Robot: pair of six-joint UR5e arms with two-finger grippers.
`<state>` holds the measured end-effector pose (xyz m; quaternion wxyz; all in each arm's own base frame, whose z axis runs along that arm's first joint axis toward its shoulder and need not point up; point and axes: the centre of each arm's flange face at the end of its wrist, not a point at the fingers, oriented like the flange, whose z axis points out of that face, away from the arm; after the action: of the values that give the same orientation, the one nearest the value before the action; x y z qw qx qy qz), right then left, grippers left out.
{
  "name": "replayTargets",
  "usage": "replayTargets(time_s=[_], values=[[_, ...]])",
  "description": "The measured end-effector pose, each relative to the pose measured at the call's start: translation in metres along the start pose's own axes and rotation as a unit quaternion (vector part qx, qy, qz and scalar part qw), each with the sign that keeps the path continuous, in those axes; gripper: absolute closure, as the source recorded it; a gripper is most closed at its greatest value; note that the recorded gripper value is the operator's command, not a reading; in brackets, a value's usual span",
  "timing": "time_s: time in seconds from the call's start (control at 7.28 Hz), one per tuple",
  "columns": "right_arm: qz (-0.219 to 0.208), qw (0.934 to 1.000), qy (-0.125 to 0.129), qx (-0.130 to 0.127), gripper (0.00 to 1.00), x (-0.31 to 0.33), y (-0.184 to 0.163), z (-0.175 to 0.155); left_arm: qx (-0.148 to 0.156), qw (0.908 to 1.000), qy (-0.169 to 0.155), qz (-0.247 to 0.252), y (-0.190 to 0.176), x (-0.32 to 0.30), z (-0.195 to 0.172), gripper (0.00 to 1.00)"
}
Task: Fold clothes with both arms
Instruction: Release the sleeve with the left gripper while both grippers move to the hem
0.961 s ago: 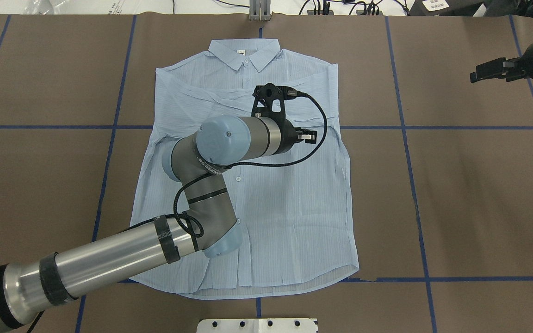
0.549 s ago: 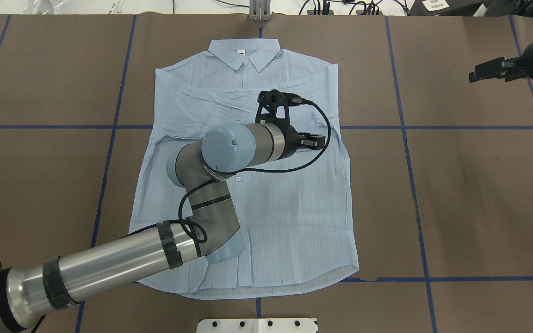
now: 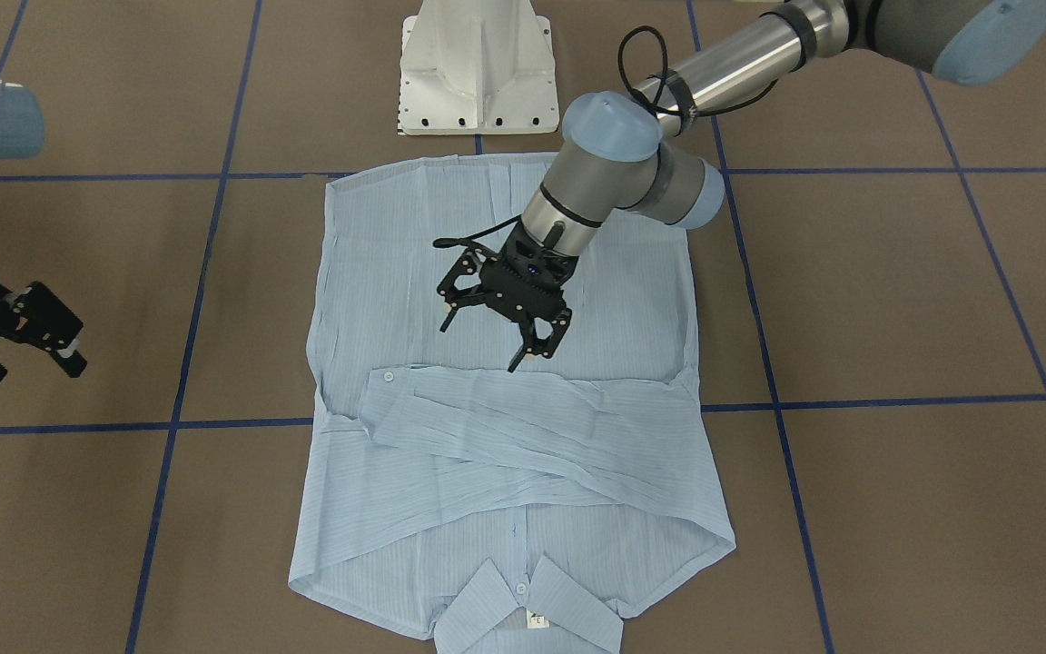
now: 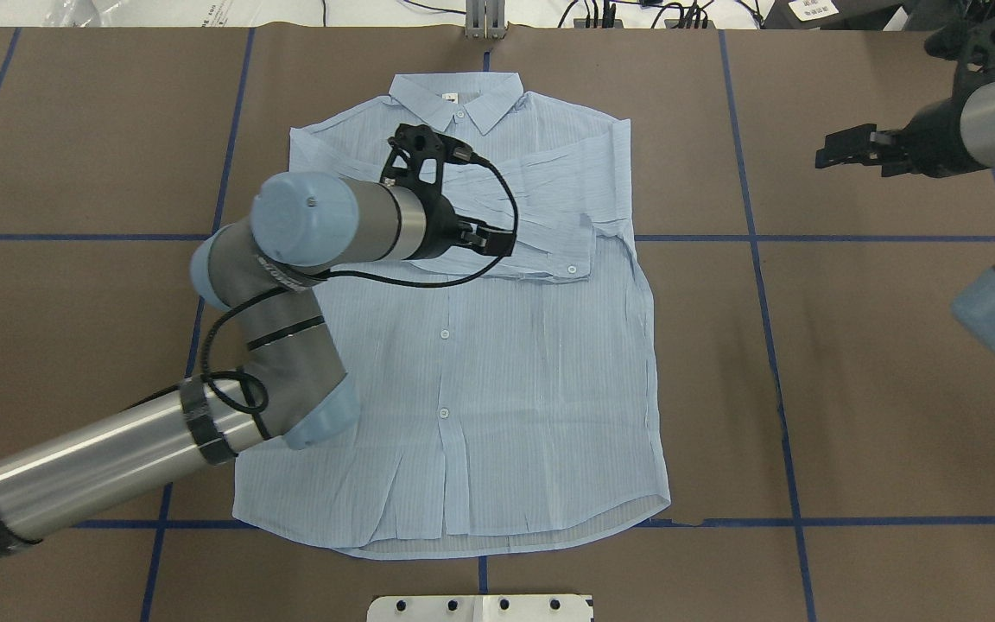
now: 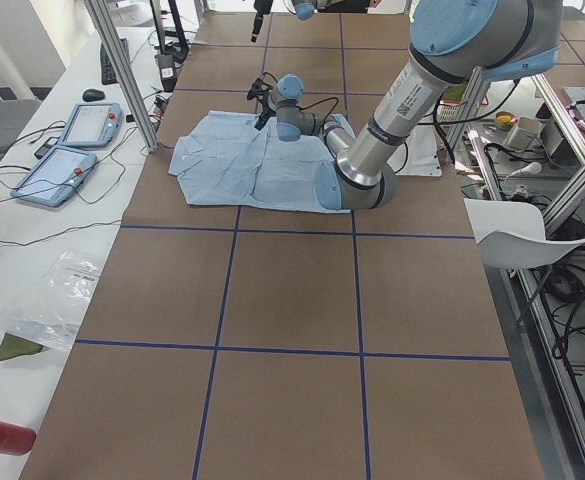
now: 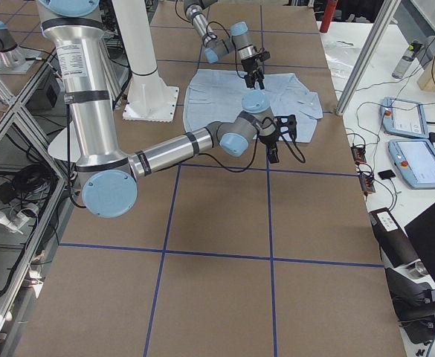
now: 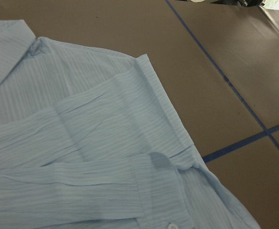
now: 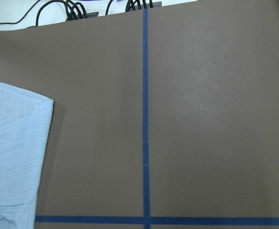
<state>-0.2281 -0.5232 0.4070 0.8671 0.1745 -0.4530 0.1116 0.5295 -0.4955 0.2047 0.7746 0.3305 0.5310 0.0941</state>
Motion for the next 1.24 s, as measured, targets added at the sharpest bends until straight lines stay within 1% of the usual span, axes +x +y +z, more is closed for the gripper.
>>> replayTargets(time_s=[0.14, 0.27, 0.41, 0.55, 0.69, 0.82, 0.96, 1.1, 1.24], values=[[0.018, 0.9998, -0.009, 0.005, 0.00, -0.037, 0.038, 0.006, -0.011, 0.9996, -0.015, 0.020, 0.014, -0.024, -0.040, 0.00], [0.030, 0.9994, -0.019, 0.005, 0.00, -0.066, 0.086, 0.004, -0.020, 0.9991, -0.026, 0.028, 0.036, -0.046, -0.079, 0.00], [0.037, 0.9990, -0.023, 0.002, 0.00, -0.089, 0.143, -0.004, -0.029, 0.9986, -0.037, 0.023, 0.067, -0.075, -0.117, 0.00], [0.043, 0.9989, -0.017, -0.003, 0.00, -0.106, 0.195, -0.013, -0.034, 0.9984, -0.044, 0.008, 0.098, -0.102, -0.148, 0.00], [0.050, 0.9987, 0.001, -0.009, 0.00, -0.125, 0.247, -0.022, -0.034, 0.9983, -0.044, -0.019, 0.138, -0.136, -0.176, 0.00], [0.055, 0.9983, 0.019, -0.011, 0.00, -0.140, 0.291, -0.028, -0.041, 0.9973, -0.041, -0.046, 0.179, -0.162, -0.198, 0.00], [0.054, 0.9981, 0.028, -0.007, 0.00, -0.150, 0.325, -0.031, -0.055, 0.9948, -0.041, -0.075, 0.217, -0.170, -0.207, 0.00], [0.051, 0.9982, 0.032, -0.004, 0.00, -0.154, 0.345, -0.032, -0.067, 0.9914, -0.048, -0.102, 0.252, -0.160, -0.203, 0.00], [0.050, 0.9982, 0.033, -0.003, 0.00, -0.155, 0.352, -0.032, -0.075, 0.9883, -0.058, -0.120, 0.283, -0.143, -0.194, 0.00]])
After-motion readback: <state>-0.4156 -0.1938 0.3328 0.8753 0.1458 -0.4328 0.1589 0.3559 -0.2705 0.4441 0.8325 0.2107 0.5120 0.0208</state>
